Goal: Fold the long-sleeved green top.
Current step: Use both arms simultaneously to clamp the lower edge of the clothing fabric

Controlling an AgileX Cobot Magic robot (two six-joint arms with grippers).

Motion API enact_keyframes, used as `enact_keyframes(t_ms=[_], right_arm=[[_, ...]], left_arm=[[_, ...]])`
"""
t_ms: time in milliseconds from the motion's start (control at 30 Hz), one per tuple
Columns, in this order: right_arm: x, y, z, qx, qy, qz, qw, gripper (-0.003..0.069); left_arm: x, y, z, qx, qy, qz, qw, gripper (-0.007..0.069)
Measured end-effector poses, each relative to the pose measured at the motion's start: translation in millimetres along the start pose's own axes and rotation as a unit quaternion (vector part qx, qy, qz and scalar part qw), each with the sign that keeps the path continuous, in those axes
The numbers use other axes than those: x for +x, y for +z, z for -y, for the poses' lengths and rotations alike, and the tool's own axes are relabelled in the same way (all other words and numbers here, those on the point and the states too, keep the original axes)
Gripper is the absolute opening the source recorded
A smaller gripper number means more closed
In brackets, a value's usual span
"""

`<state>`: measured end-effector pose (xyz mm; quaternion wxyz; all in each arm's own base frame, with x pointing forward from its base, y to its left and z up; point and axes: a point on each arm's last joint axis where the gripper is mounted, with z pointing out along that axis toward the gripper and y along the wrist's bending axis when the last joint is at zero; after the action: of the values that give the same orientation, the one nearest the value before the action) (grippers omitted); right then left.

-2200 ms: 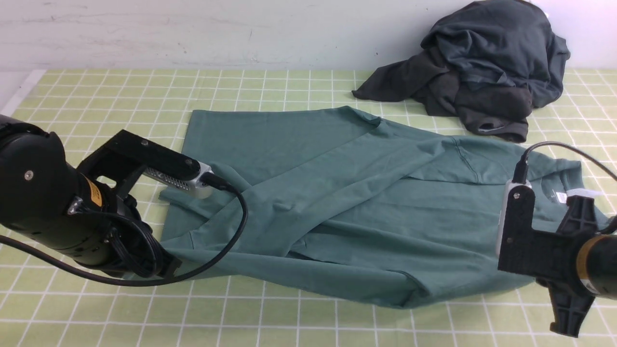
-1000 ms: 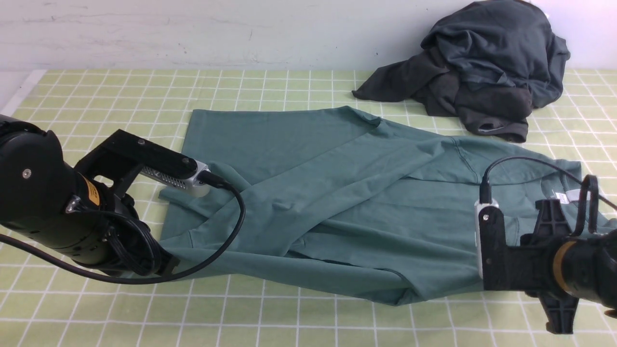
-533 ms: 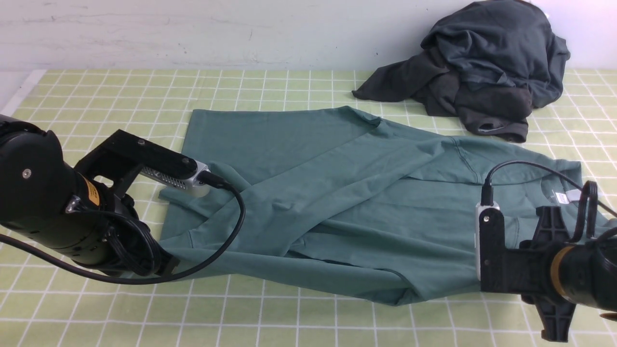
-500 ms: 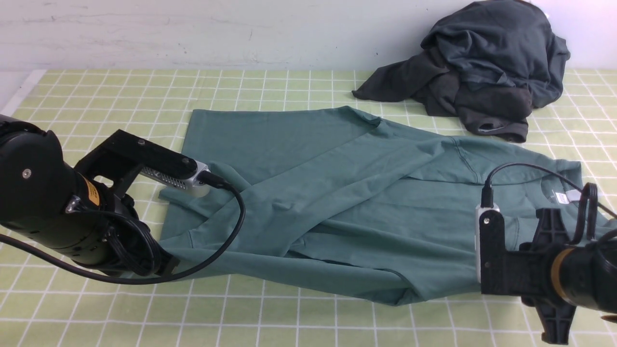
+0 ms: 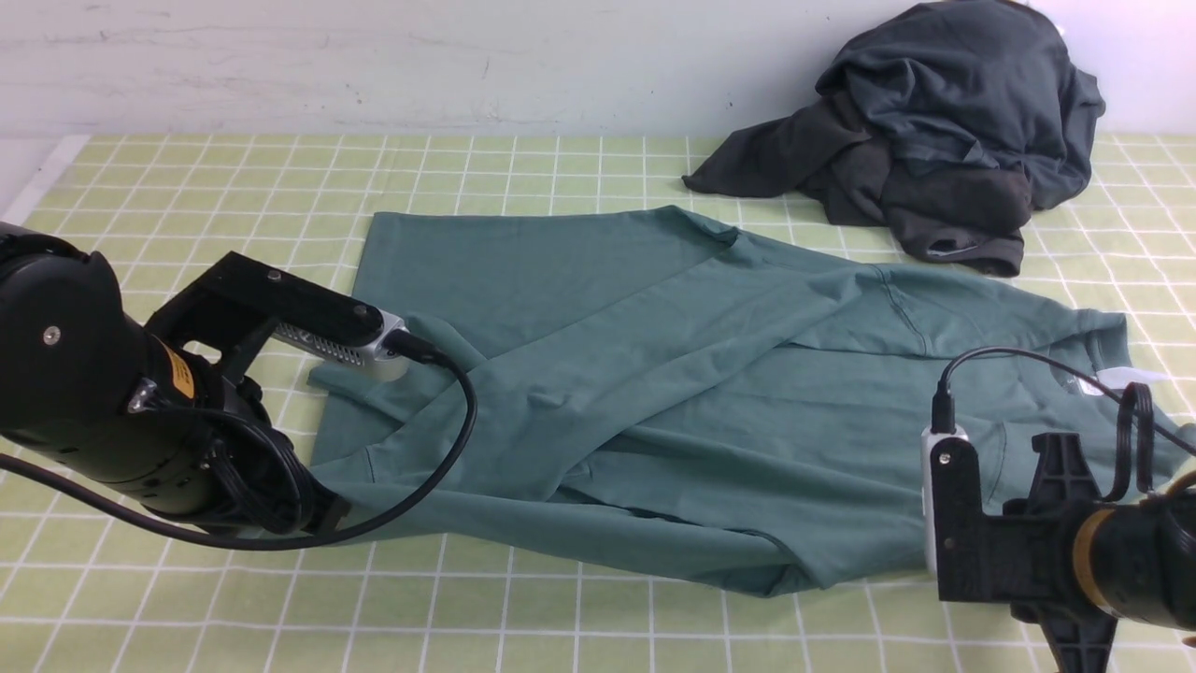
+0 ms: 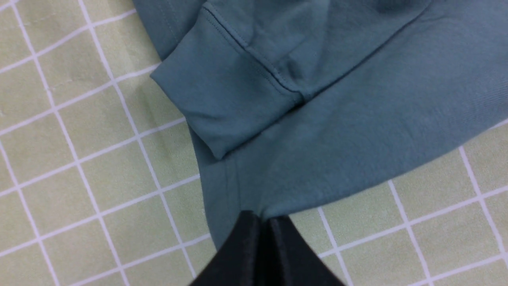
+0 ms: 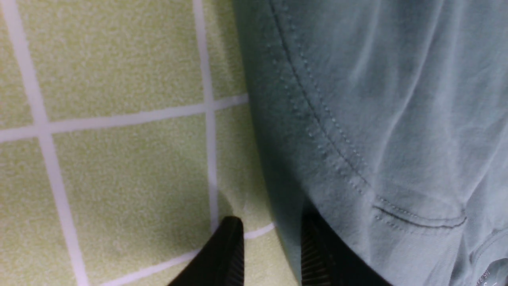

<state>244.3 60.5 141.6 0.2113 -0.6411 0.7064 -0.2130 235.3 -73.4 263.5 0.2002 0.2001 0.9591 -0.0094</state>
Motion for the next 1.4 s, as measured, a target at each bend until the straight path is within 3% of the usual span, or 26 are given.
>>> enact_keyframes(t_ms=[733,1100,1400], right_arm=[[-5,5,0,-0.008,-0.004,0.021,1.000,0.0209],[-3,-6,14,0.026,0.041,0.009,0.999,0.0209],[-4,-5,13,0.022,0.043,0.012,0.999,0.0209]], left_arm=[[0,0,0,0.002,-0.002,0.002,1.000,-0.0001],[0,0,1,0.003,-0.003,0.002,1.000,-0.0001],[0,0,1,0.003,-0.003,0.002,1.000,-0.0001]])
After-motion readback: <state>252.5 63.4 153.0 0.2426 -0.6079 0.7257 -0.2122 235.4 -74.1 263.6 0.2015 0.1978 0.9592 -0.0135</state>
